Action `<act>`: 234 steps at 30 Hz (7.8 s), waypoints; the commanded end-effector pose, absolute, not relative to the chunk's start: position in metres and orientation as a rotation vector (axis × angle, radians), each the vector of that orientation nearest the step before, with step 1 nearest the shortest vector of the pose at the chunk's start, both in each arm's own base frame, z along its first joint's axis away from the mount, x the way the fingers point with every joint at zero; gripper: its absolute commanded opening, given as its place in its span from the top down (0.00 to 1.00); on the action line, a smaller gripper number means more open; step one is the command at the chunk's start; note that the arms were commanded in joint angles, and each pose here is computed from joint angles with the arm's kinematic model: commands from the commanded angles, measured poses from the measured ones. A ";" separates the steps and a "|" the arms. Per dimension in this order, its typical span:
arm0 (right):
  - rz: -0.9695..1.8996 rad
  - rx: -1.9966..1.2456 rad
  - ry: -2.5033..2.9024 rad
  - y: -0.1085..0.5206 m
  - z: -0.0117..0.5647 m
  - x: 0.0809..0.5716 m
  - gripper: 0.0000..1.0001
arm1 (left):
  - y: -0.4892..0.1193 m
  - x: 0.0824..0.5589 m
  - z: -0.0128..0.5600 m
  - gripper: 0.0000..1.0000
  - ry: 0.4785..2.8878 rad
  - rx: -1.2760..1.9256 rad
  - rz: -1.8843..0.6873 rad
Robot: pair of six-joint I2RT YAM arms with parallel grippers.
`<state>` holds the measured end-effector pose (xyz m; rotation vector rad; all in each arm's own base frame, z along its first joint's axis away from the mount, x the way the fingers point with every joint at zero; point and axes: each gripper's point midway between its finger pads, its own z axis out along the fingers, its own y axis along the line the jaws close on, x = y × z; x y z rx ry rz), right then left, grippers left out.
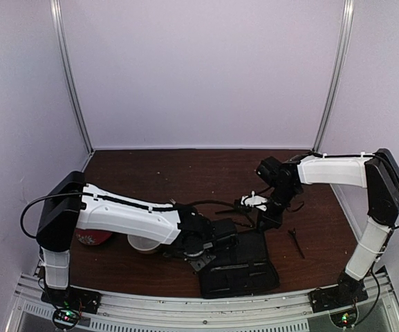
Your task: Sort the hair-cutting tools
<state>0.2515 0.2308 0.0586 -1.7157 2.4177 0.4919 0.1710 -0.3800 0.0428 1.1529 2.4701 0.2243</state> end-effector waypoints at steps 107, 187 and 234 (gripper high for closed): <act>0.607 -1.586 2.434 0.237 0.074 0.267 1.00 | -0.445 0.205 0.061 0.82 2.593 0.956 -0.554; 0.548 -1.486 2.173 0.238 0.157 0.290 0.66 | -0.370 0.305 0.194 0.48 2.472 0.854 -0.409; 0.238 -1.806 2.277 0.387 0.027 0.329 0.81 | -0.271 0.345 0.290 0.34 2.122 0.580 -0.369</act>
